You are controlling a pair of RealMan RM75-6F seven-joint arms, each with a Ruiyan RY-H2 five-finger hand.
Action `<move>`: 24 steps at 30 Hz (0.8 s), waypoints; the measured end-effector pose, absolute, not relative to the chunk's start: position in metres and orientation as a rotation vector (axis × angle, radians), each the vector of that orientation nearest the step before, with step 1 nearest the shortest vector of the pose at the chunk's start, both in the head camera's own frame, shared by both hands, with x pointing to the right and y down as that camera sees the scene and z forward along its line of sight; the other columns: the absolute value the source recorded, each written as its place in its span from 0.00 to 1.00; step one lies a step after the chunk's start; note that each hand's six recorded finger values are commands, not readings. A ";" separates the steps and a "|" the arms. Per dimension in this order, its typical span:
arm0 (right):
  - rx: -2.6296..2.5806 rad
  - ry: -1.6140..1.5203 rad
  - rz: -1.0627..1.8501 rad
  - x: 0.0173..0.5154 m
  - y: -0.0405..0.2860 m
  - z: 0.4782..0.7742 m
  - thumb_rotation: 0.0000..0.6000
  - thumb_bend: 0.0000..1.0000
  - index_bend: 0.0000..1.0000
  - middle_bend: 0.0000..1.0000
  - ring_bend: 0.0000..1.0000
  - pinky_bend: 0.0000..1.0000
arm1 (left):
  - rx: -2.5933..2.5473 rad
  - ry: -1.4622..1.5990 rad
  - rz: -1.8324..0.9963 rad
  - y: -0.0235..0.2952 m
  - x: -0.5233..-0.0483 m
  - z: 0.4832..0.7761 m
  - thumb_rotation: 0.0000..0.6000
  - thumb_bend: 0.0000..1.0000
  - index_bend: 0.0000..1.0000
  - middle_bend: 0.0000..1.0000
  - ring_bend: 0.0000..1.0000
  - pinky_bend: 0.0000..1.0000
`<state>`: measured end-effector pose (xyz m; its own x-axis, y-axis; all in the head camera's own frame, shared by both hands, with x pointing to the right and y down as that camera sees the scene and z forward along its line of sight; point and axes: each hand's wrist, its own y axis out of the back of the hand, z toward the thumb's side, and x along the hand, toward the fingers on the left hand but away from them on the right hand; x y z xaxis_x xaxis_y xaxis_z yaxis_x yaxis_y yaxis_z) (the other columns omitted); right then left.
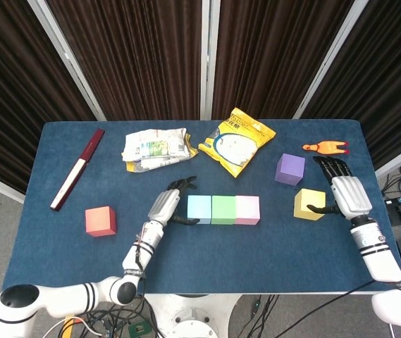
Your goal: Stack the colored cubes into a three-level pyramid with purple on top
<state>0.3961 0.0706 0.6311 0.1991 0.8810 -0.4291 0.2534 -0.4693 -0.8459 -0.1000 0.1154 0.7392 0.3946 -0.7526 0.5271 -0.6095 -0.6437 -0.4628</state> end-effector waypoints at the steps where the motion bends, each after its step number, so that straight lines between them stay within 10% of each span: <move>1: -1.850 -1.057 1.283 0.396 0.071 0.631 1.00 0.00 0.00 0.07 0.00 0.00 | -2.456 1.215 -1.083 0.116 -0.100 0.739 1.00 0.11 0.08 0.19 0.04 0.03; 24: -1.801 -0.962 1.441 0.414 0.085 0.626 1.00 0.00 0.00 0.16 0.00 0.00 | -2.312 1.189 -1.186 0.116 -0.189 0.693 1.00 0.09 0.06 0.09 0.00 0.02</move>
